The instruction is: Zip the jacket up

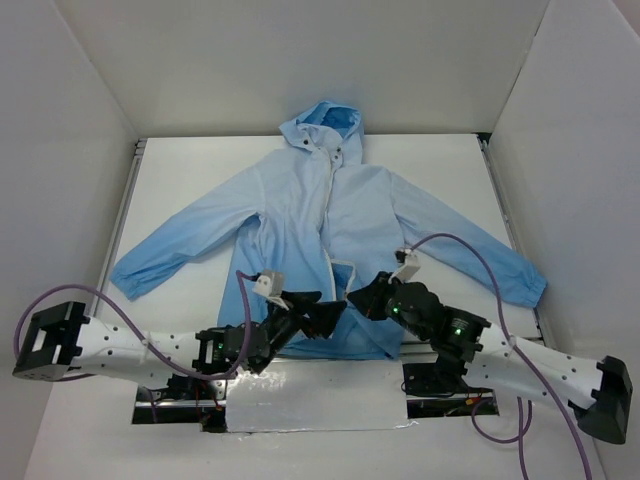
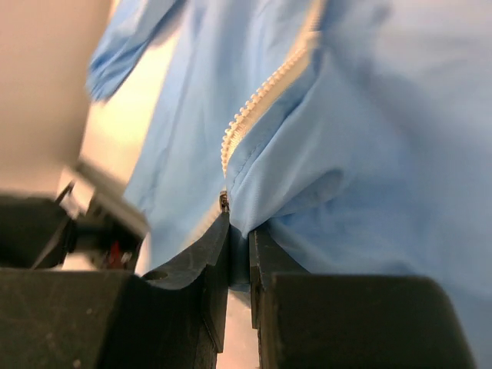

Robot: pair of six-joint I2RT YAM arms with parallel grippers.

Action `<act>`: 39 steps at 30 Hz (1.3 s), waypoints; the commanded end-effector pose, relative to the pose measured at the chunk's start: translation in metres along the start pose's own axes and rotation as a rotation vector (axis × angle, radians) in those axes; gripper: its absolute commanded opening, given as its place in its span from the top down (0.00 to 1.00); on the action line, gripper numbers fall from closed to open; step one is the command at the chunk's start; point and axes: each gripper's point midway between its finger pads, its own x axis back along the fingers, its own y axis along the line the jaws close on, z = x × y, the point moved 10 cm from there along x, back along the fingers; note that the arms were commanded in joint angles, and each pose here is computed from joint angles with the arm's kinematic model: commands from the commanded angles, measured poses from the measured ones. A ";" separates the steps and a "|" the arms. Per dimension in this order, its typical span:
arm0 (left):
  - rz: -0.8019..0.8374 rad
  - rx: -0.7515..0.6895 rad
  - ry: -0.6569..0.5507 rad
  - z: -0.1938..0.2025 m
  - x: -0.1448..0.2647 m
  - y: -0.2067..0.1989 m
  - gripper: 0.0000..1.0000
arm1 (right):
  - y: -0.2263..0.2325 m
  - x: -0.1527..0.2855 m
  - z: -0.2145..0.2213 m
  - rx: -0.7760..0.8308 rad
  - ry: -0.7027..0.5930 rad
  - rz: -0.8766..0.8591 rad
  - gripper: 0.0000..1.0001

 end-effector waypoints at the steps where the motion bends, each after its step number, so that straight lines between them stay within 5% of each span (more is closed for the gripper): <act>1: -0.037 -0.106 0.236 0.006 0.005 -0.010 0.10 | -0.019 0.025 -0.022 -0.092 -0.172 0.248 1.00; 5: -0.173 -0.191 0.416 0.019 0.017 0.003 0.08 | -0.024 0.054 -0.036 -0.097 -0.255 0.263 1.00; 11: -0.257 -0.207 0.486 0.024 0.010 0.012 0.11 | -0.016 0.063 -0.047 0.007 -0.227 0.280 1.00; 17: -0.456 -0.413 0.615 0.057 -0.024 0.014 0.10 | -0.017 0.074 -0.060 0.022 -0.263 0.407 1.00; 29: -0.691 -0.393 0.721 0.111 -0.072 0.024 0.17 | -0.018 0.083 -0.058 0.012 -0.249 0.347 1.00; 34: -0.750 -0.400 0.768 0.128 -0.074 0.039 0.27 | -0.017 0.082 -0.058 0.017 -0.241 0.341 1.00; 39: -0.765 -0.395 0.761 0.122 -0.064 0.044 0.26 | -0.017 0.081 -0.058 0.024 -0.251 0.321 1.00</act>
